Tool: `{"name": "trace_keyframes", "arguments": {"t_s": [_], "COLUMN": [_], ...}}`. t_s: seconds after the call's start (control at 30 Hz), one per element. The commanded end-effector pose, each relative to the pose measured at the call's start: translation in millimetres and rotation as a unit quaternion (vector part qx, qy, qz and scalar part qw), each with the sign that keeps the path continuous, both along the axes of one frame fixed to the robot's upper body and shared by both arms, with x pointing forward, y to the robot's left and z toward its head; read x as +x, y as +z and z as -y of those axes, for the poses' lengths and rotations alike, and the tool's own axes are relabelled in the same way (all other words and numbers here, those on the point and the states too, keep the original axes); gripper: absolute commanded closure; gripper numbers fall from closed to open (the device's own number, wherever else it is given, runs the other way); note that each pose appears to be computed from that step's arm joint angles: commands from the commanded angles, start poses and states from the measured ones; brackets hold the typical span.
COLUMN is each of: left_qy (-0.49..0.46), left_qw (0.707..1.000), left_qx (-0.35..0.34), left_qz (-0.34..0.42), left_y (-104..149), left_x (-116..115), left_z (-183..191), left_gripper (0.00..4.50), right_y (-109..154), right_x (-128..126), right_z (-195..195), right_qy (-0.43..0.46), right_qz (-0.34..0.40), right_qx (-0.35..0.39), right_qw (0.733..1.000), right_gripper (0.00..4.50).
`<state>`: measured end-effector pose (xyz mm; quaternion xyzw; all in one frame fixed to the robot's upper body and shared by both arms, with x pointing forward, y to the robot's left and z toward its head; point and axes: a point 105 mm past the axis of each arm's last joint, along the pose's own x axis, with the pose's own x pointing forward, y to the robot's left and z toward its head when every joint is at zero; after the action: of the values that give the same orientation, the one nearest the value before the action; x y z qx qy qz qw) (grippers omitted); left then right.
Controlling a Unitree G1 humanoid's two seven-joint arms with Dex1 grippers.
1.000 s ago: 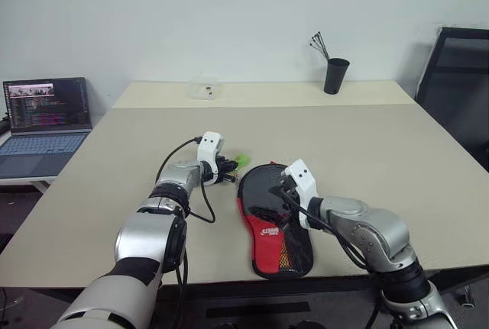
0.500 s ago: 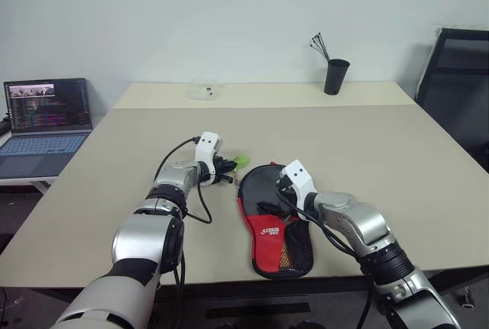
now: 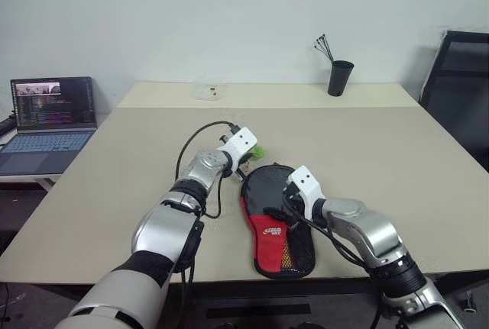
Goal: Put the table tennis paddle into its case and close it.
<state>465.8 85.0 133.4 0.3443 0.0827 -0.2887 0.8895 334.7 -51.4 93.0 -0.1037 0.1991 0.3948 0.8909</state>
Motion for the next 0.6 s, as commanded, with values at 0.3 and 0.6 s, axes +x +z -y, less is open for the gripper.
{"name": "trace_keyframes", "arguments": {"t_s": [0.3, 0.6], "left_qy": [-0.048, -0.131], "left_qw": [0.986, 0.955], "left_qx": [0.058, 0.151], "left_qz": [0.150, 0.218], "left_y": [60, 65], "left_x": [5, -9], "left_z": [56, 99], "left_gripper": [4.49, 4.49], "right_y": [-38, -45], "right_x": [-25, -34], "right_z": [12, 6], "right_qy": [-0.022, -0.023], "right_qz": [-0.084, -0.095], "right_qx": [-0.032, -0.026], "right_qw": [0.996, 0.995], "right_gripper": [0.00, 0.00]}}
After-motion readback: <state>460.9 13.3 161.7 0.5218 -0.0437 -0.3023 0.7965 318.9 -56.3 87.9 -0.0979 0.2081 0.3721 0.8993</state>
